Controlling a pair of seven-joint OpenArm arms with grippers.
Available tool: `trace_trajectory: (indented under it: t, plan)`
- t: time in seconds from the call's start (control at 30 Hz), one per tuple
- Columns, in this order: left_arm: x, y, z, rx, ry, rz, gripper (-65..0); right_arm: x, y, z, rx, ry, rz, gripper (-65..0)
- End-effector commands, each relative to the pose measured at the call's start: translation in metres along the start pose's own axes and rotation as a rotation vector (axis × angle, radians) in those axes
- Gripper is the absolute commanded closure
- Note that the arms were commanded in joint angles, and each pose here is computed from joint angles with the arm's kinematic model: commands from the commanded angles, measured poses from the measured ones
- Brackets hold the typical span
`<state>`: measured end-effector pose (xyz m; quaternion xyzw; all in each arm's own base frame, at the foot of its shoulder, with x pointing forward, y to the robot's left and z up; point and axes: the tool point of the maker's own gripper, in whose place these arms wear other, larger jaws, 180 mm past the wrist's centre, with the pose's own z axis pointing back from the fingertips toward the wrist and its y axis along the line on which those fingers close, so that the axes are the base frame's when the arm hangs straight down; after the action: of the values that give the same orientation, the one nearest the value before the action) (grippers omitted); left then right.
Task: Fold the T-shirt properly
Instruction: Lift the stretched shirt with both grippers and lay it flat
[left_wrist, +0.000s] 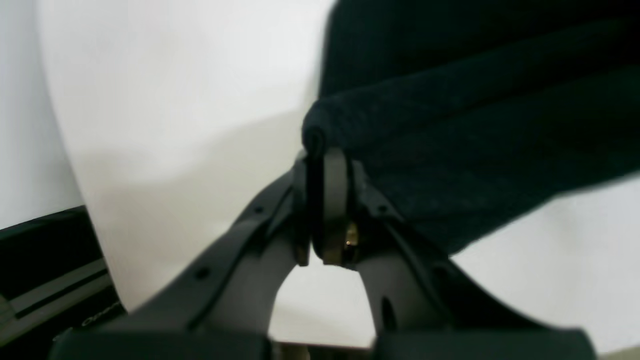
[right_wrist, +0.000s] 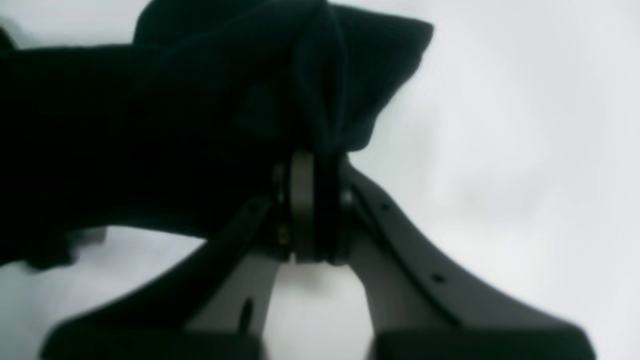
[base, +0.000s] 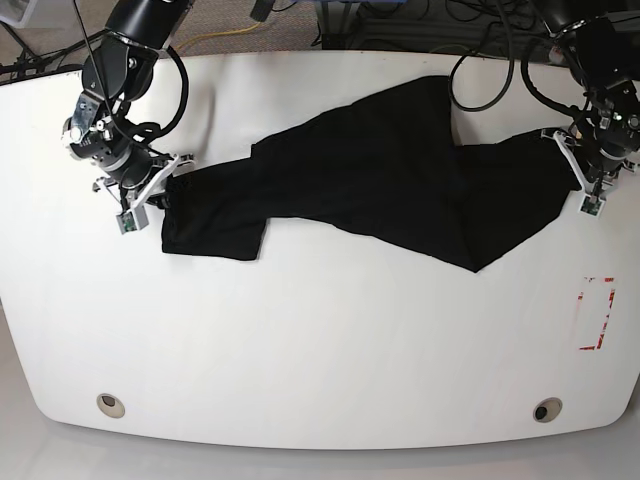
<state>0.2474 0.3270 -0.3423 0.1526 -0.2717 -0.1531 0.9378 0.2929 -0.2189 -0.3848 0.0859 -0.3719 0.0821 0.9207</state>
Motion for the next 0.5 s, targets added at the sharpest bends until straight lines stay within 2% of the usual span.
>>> trace_trajectory:
  t: [0.0, 0.27, 0.47]
  plan:
    - [0.002, 0.006, 0.005, 0.016, -0.021, -0.028, 0.0, 0.014, -0.003, 0.004, -0.008, -0.05, 0.008, 0.0]
    - [-0.001, -0.002, 0.004, -0.004, -0.06, -0.04, 0.0, 0.004, 0.002, -0.001, 0.007, -0.03, -0.016, 0.0]
    - [-0.015, -0.007, -0.006, -0.036, -0.032, -0.02, -0.1, -0.005, 0.003, -0.007, 0.02, -0.009, -0.039, 0.0]
